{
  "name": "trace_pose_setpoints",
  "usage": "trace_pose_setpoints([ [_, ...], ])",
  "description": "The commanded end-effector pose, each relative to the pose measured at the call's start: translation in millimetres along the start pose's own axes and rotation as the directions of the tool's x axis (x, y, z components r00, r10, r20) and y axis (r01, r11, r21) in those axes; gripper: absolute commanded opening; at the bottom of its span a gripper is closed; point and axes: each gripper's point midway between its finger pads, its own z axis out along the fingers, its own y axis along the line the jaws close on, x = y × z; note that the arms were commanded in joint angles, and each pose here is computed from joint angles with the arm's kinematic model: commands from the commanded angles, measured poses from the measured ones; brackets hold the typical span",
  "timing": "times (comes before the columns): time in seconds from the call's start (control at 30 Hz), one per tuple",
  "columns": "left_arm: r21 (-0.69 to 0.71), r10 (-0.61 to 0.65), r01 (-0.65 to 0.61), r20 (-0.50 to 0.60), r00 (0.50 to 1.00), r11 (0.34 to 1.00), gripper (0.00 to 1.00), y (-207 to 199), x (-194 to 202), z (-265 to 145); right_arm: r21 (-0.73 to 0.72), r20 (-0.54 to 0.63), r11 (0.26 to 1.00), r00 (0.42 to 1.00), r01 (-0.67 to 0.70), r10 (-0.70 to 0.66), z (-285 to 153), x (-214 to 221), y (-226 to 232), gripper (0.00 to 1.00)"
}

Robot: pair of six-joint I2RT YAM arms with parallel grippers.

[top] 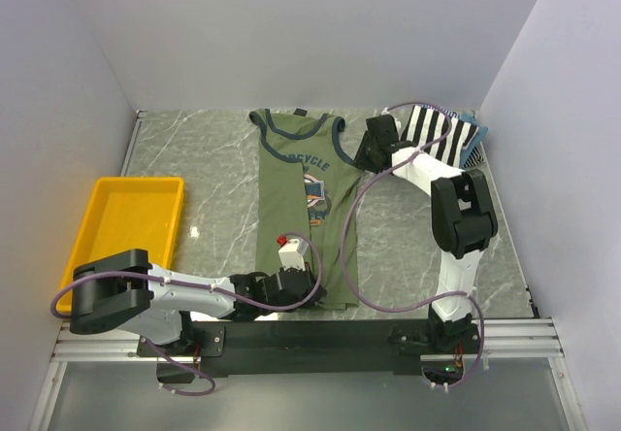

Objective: Fold and stack the tank tops
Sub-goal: Fold the tank top

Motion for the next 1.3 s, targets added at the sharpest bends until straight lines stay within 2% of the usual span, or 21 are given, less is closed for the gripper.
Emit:
trace_pose_setpoints([
  [0.0, 0.038, -0.021, 0.020, 0.021, 1.000, 0.999, 0.01, -19.5, -9.5, 1.9, -0.055, 0.098, 0.997, 0.993, -0.057, 0.063, -16.5, -34.9, 4.9, 0.40],
  [0.33, 0.029, -0.017, 0.016, 0.013, 1.000, 0.999, 0.01, -19.6, -7.4, 5.1, -0.081, 0.103, 0.993, 0.990, -0.091, 0.099, -15.3, -28.0, -10.0, 0.35],
  [0.53, 0.026, -0.016, 0.016, 0.013, 1.000, 1.000, 0.01, -20.0, -7.5, 5.0, -0.123, 0.076, 0.988, 0.991, -0.098, 0.108, -2.5, -23.7, -3.6, 0.39],
  [0.77, 0.017, -0.015, 0.014, 0.011, 1.000, 1.000, 0.01, -18.5, -6.9, 5.5, -0.108, 0.041, 0.988, 0.992, -0.111, 0.116, 13.4, -14.1, -8.7, 0.39],
  [1.27, 0.007, 0.002, -0.002, 0.012, 1.000, 1.000, 0.01, -19.2, -8.0, 7.5, -0.126, 0.051, 0.986, 0.992, -0.110, 0.118, 24.7, -10.0, -10.5, 0.42],
])
